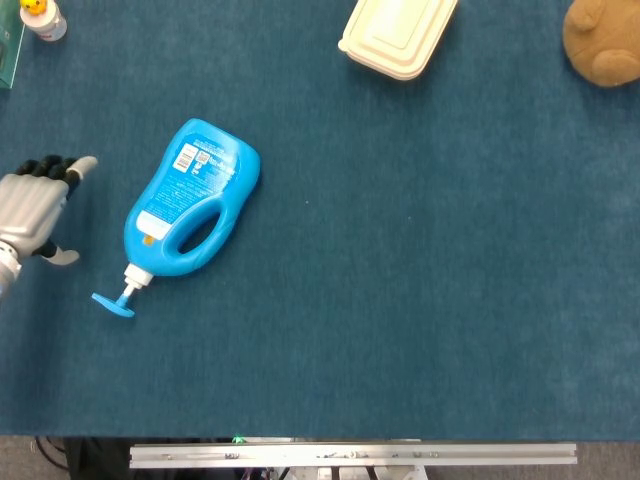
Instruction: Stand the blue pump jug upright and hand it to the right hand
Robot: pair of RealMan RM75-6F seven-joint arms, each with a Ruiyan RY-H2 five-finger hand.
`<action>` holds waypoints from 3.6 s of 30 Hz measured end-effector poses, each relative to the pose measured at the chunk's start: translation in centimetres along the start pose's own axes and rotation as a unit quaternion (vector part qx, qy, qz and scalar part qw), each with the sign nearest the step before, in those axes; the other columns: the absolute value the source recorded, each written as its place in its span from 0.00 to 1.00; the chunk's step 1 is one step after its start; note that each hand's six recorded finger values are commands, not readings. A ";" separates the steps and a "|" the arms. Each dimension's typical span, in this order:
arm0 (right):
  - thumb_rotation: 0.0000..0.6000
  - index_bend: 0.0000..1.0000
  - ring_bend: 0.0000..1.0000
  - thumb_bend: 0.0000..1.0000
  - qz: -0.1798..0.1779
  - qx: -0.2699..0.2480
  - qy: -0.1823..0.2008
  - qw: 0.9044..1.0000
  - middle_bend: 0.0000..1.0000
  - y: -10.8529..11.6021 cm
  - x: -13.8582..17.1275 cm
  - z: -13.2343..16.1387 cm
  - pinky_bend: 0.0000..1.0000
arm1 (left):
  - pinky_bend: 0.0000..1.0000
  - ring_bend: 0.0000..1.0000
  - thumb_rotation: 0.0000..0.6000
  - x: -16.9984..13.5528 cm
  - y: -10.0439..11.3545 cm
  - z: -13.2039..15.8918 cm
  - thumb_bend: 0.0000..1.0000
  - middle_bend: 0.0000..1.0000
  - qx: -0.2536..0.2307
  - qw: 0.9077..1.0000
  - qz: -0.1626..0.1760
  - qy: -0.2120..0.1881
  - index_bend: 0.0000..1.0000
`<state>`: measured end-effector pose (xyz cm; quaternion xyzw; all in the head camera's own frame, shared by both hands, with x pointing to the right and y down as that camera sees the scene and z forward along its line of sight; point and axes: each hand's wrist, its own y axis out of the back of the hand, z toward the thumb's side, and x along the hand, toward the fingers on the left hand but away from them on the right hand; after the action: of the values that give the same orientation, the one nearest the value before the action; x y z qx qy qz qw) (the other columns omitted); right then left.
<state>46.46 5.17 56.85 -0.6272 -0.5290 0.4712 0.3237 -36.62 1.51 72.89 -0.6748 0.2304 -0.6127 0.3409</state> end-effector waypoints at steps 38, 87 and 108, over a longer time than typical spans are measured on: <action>1.00 0.08 0.11 0.08 -0.002 -0.015 -0.011 1.000 0.22 0.5 0.5 -1.8 0.24 | 0.06 0.06 0.14 0.3 6.0 10.2 0.12 0.23 -0.099 0.980 0.070 -0.159 0.33; 1.00 0.08 0.11 0.08 0.014 -0.023 -0.013 1.000 0.22 -0.3 -0.6 -2.2 0.24 | 0.00 0.00 0.00 7.7 4.8 10.9 0.10 0.23 0.019 0.998 0.030 -0.047 0.32; 1.00 0.08 0.11 0.08 0.015 -0.026 0.002 1.000 0.22 -0.5 -0.4 -0.6 0.24 | 0.00 0.00 0.01 0.3 2.6 -0.2 0.10 0.24 -0.014 0.998 -0.015 0.060 0.32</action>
<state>46.81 4.90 57.59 -0.6444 -0.5309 0.4606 0.3011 -36.53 -0.47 71.16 -0.6448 0.2487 -0.6538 0.3081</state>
